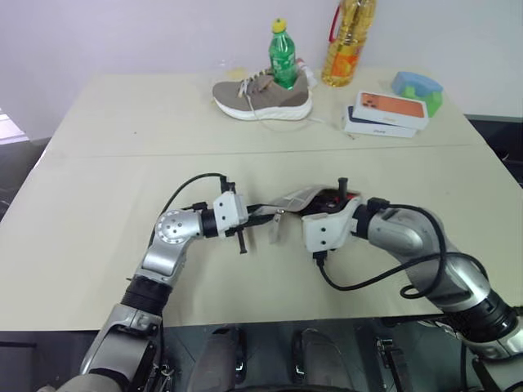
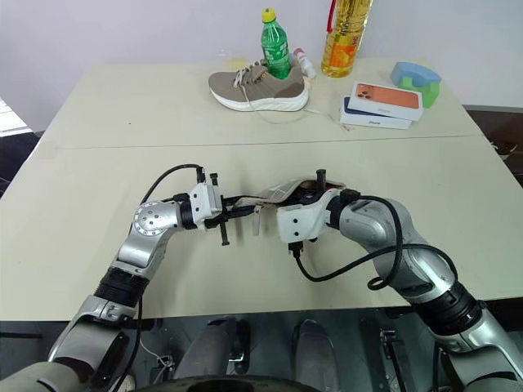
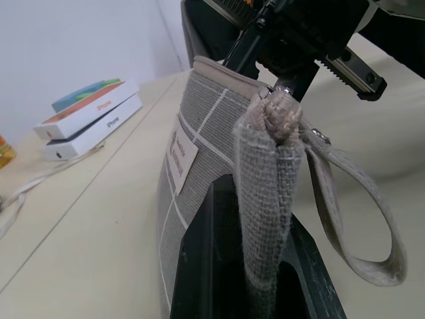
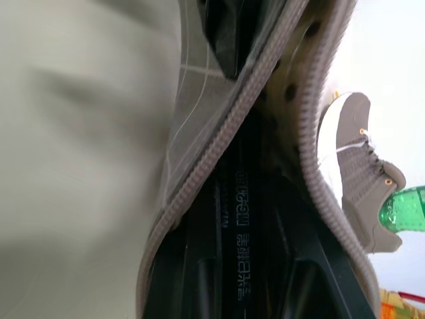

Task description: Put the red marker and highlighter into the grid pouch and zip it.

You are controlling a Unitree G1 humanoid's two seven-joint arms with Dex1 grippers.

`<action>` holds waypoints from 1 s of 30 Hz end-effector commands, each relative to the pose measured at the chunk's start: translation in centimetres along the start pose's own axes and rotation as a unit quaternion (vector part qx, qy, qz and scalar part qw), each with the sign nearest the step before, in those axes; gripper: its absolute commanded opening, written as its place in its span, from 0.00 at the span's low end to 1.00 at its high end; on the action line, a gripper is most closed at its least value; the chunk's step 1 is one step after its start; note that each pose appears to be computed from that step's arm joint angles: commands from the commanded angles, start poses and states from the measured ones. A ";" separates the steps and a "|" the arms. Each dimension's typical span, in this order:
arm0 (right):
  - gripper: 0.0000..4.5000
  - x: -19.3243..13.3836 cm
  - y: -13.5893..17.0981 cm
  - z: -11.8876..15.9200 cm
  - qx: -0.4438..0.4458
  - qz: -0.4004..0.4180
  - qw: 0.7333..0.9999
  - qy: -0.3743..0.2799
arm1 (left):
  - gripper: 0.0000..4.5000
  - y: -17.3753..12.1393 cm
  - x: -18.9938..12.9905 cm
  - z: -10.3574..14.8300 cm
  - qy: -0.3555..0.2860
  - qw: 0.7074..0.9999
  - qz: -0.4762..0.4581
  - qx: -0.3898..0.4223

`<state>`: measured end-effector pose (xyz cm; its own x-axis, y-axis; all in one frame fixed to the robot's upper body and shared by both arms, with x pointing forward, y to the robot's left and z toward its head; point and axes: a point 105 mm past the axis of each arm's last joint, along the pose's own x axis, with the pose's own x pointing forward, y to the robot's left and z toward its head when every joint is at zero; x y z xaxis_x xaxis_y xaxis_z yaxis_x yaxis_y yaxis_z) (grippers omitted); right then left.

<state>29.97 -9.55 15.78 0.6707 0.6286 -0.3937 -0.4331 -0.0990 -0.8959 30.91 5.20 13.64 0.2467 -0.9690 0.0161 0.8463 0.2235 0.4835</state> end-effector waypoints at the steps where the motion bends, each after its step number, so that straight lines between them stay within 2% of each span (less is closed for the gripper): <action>1: 0.06 -0.4 -0.9 3.1 -0.010 -0.017 0.998 -0.065 | 0.00 -0.4 0.6 1.3 -0.021 1.000 -0.013 0.012; 2: 0.06 -0.5 -0.8 3.0 -0.002 -0.011 0.998 -0.066 | 0.00 -0.4 0.6 1.3 -0.021 1.000 -0.014 0.011; 4: 0.28 -0.7 -0.9 2.4 0.005 -0.015 0.998 -0.054 | 0.00 -0.3 0.5 1.2 -0.019 1.000 -0.011 0.011; 8: 0.73 -1.7 -3.4 0.9 0.012 -0.072 0.997 -0.029 | 0.00 0.6 0.0 0.7 -0.007 1.000 0.018 0.012; 14: 0.73 -4.4 -6.9 -1.0 0.135 -0.155 0.978 -0.030 | 0.00 3.5 0.4 0.1 -0.005 0.993 0.114 0.012; 16: 0.73 -5.4 -8.0 -1.4 0.219 -0.183 0.957 -0.048 | 0.00 4.5 0.9 0.3 -0.017 0.989 0.149 0.003; 20: 0.73 -5.4 -6.5 0.6 0.413 -0.138 0.891 -0.128 | 0.00 5.2 2.2 0.8 -0.038 0.983 0.179 -0.003; 22: 0.73 -5.1 -5.6 1.3 0.470 -0.117 0.863 -0.142 | 0.00 5.2 2.5 0.8 -0.039 0.983 0.180 -0.002; 25: 0.73 -4.0 -4.0 1.9 0.509 -0.094 0.846 -0.129 | 0.00 5.3 3.0 0.8 -0.040 0.982 0.183 0.004; 30: 0.73 -1.6 -2.8 2.3 0.561 -0.104 0.815 -0.103 | 0.00 5.1 3.5 1.2 -0.050 0.982 0.182 0.007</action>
<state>28.78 -9.00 18.96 0.7193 0.6811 -0.1370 -0.6947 0.7043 -0.1463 35.81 3.26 15.50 0.5119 -0.8294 0.2235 0.7261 0.5568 0.4033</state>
